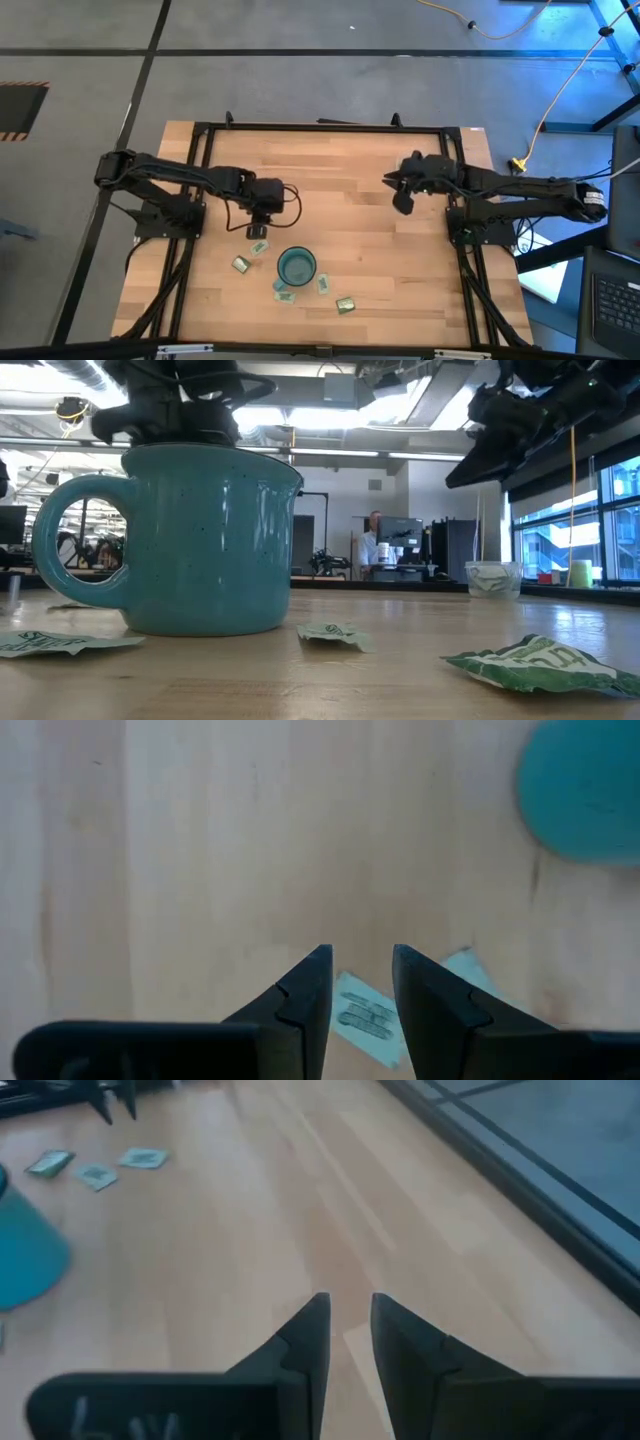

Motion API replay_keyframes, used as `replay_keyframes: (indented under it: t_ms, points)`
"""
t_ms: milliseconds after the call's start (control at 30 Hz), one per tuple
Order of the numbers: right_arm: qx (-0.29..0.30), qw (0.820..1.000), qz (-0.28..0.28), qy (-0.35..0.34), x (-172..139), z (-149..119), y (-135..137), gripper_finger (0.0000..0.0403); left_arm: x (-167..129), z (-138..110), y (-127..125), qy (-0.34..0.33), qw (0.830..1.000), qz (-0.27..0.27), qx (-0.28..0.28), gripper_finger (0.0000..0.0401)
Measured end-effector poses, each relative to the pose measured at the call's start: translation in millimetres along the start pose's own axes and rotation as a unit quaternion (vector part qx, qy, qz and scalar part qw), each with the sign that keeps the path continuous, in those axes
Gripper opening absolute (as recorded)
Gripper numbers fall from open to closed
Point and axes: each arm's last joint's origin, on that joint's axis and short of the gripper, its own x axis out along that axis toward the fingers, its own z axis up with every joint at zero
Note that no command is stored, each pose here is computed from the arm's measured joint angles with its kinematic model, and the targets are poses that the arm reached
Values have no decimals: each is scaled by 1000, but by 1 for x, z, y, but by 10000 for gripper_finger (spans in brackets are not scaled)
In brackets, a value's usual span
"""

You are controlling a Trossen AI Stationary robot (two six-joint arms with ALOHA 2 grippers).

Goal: Pick and place items into bin
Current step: Put the stevia packet into the transparent bin

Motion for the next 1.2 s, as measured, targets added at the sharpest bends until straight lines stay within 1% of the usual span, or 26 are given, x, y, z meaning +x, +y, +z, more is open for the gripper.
replay_keyframes:
  t_ms: [133,233,400,500,600,700,900,1067,1200]
  points:
    - [-8,1000,18,-3,2,-6,7,81,0,-5,-11,26,1000,-6,-14,102]
    - [-11,999,28,-13,3,-9,10,81,1,-6,-19,30,999,-6,-21,102]
    - [-13,999,36,-18,5,-12,13,81,1,-8,-32,31,999,-5,-17,102]
    - [-4,999,40,-16,5,-12,14,81,1,-8,-39,31,999,-5,-16,102]
    - [-5,999,43,-16,5,-13,15,81,4,-12,-43,32,999,11,-11,102]
    - [-5,999,45,-17,4,-13,16,81,15,-27,-43,59,998,34,-16,102]
    - [7,998,47,-29,4,-10,17,81,40,-51,-39,67,996,40,-39,102]
    - [8,998,49,-37,4,-8,17,81,49,-63,-37,79,994,46,-56,102]
    - [7,998,49,-37,4,-8,17,81,54,-72,-36,93,992,51,-65,93]
